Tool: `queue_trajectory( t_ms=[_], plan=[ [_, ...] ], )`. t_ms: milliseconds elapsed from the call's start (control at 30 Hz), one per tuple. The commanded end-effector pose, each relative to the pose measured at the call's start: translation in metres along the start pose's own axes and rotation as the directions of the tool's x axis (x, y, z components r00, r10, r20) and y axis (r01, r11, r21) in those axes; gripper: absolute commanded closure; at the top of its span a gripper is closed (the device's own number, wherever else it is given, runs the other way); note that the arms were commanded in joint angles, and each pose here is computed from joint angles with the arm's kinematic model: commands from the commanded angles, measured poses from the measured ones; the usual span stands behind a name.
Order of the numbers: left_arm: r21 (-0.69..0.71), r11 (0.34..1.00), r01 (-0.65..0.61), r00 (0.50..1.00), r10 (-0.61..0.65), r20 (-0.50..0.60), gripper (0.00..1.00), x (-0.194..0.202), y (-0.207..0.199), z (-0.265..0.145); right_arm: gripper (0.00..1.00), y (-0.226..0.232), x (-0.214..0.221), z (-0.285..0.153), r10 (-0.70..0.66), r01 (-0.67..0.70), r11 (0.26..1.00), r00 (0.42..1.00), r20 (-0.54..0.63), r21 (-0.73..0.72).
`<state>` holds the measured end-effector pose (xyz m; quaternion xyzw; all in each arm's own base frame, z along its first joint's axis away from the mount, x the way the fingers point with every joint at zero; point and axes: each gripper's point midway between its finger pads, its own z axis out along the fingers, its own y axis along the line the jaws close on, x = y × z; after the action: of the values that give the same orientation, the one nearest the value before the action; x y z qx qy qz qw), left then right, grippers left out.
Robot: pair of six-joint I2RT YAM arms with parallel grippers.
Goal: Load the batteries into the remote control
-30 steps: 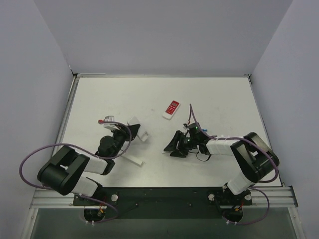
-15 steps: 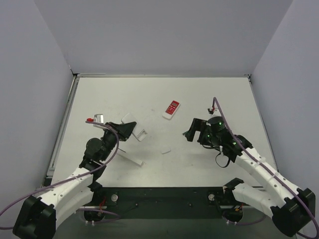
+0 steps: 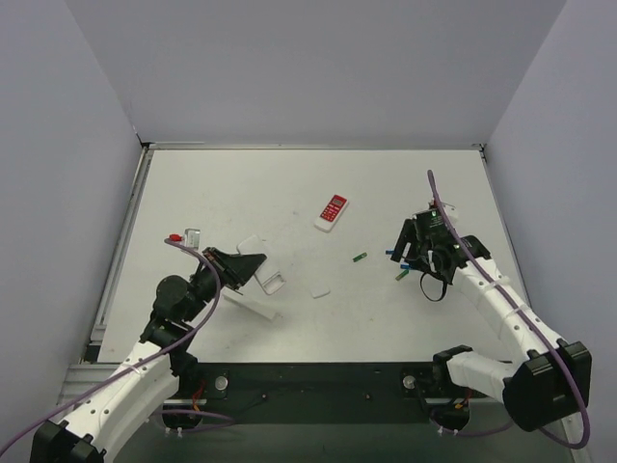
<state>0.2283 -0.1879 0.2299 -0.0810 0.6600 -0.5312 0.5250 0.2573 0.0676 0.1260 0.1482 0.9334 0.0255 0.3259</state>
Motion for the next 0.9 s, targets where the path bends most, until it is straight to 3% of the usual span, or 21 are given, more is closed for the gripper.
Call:
queue_trajectory(
  t_ms=[0,433,867],
  plan=[
    [0.054,0.999,0.003,0.999,-0.001,-0.036,1.00,0.007,-0.007,0.000,0.30,-0.016,0.014,0.018,0.112,-0.103,0.988,0.991,-0.079,0.113],
    [0.117,0.993,-0.007,0.999,0.012,-0.049,1.00,0.016,-0.008,0.000,0.60,-0.019,0.043,0.089,0.305,-0.278,0.942,0.943,-0.133,0.189],
    [0.105,0.994,-0.009,0.999,0.014,-0.048,1.00,0.017,-0.004,0.003,0.66,-0.025,0.048,0.102,0.321,-0.288,0.933,0.936,-0.142,0.216]
  ],
)
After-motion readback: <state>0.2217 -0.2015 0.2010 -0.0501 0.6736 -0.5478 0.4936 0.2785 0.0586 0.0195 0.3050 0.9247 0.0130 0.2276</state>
